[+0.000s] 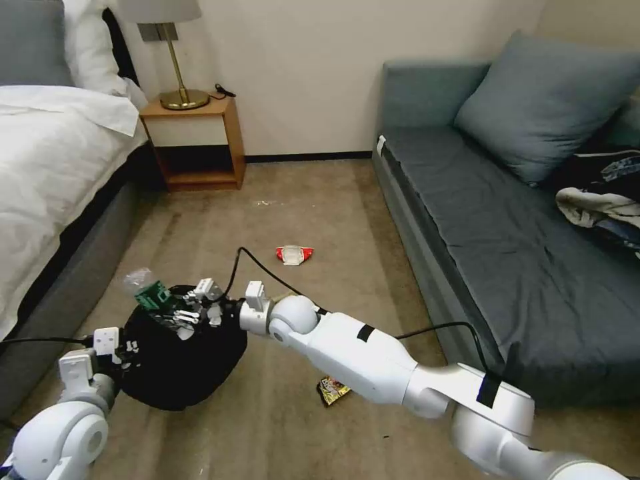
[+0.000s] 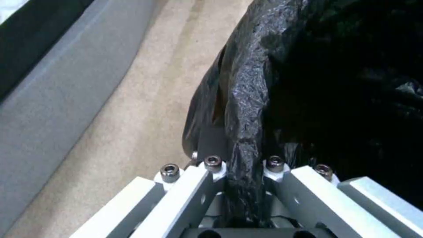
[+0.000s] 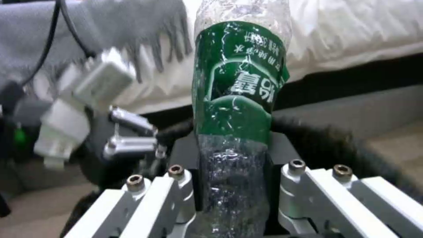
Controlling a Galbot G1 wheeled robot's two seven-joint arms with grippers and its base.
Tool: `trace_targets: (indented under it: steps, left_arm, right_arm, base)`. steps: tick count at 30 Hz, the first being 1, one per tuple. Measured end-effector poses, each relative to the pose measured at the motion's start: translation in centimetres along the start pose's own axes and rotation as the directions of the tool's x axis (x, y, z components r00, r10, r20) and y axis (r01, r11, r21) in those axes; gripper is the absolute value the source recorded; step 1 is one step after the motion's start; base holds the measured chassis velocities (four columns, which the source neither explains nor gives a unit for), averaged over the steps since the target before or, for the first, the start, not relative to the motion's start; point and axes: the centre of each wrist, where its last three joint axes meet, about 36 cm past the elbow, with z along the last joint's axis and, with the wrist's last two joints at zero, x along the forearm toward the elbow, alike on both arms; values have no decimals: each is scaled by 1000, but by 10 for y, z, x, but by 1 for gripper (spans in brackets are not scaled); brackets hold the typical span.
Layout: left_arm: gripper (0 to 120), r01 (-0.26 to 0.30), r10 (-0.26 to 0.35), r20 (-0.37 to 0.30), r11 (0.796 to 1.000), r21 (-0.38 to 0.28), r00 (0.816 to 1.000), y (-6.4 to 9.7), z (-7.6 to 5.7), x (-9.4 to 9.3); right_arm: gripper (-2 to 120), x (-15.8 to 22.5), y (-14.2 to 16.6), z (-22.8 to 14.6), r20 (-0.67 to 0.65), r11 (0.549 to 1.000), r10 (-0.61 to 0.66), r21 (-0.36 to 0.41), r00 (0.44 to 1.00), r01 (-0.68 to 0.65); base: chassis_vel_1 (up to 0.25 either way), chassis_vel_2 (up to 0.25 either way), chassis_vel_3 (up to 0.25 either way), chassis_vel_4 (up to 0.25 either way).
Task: Pick up the trash bin, then pick up the garbage on the floor and place it into the trash bin.
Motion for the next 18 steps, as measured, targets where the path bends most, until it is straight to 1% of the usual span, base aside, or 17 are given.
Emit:
trace_targets:
  steps: [6, 7, 9, 10, 12, 13, 14, 15, 16, 17, 18]
  left_arm:
    - [3, -5, 5, 1, 1000, 1, 1000, -1, 0, 2]
    - [3, -5, 5, -1, 1000, 0, 1000, -1, 0, 3]
    - [3, -5, 5, -1, 1000, -2, 1000, -1, 0, 3]
    - [3, -5, 5, -1, 1000, -2, 1000, -1, 0, 3]
    - [3, -4, 4, 2, 1000, -4, 1000, 1, -2, 2]
    - [3, -4, 4, 2, 1000, -4, 1000, 1, -2, 2]
    - [3, -5, 5, 2, 1000, -4, 1000, 1, -2, 2]
    - [3, -5, 5, 1, 1000, -4, 1000, 1, -2, 3]
    - [3, -6, 6, 1, 1000, -2, 1000, 0, -1, 3]
    - [3, -6, 6, 1, 1000, -2, 1000, 0, -1, 3]
    - [3, -7, 7, 1, 1000, 1, 1000, 0, -1, 4]
  right_arm:
    - [25, 2, 5, 7, -6, 1000, -5, -3, 1000, 5]
    - [27, 2, 6, 9, -10, 1000, -3, 3, 1000, 3]
    - [35, 3, 6, 11, -16, 1000, 1, 12, 1000, -1]
    - [35, 3, 6, 11, -16, 1000, 1, 12, 1000, -1]
    - [45, 3, 6, 14, -19, 1000, 10, 13, 1000, -10]
    - [45, 3, 6, 14, -19, 1000, 10, 13, 1000, -10]
    - [52, 4, 7, 16, -21, 1000, 13, 11, 1000, -13]
    - [55, 5, 7, 17, -22, 1000, 15, 9, 1000, -15]
    - [62, 7, 8, 19, -25, 1000, 17, 7, 1000, -17]
    - [62, 7, 8, 19, -25, 1000, 17, 7, 1000, -17]
    - [65, 7, 9, 20, -26, 1000, 17, 6, 1000, -17]
  base:
    - [0, 0, 0, 0]
    - [0, 0, 0, 0]
    - [0, 0, 0, 0]
    - [0, 0, 0, 0]
    - [0, 0, 0, 0]
    - [0, 0, 0, 0]
    - [0, 0, 0, 0]
    - [0, 0, 0, 0]
    - [0, 0, 0, 0]
    - [0, 0, 0, 0]
    - [0, 0, 0, 0]
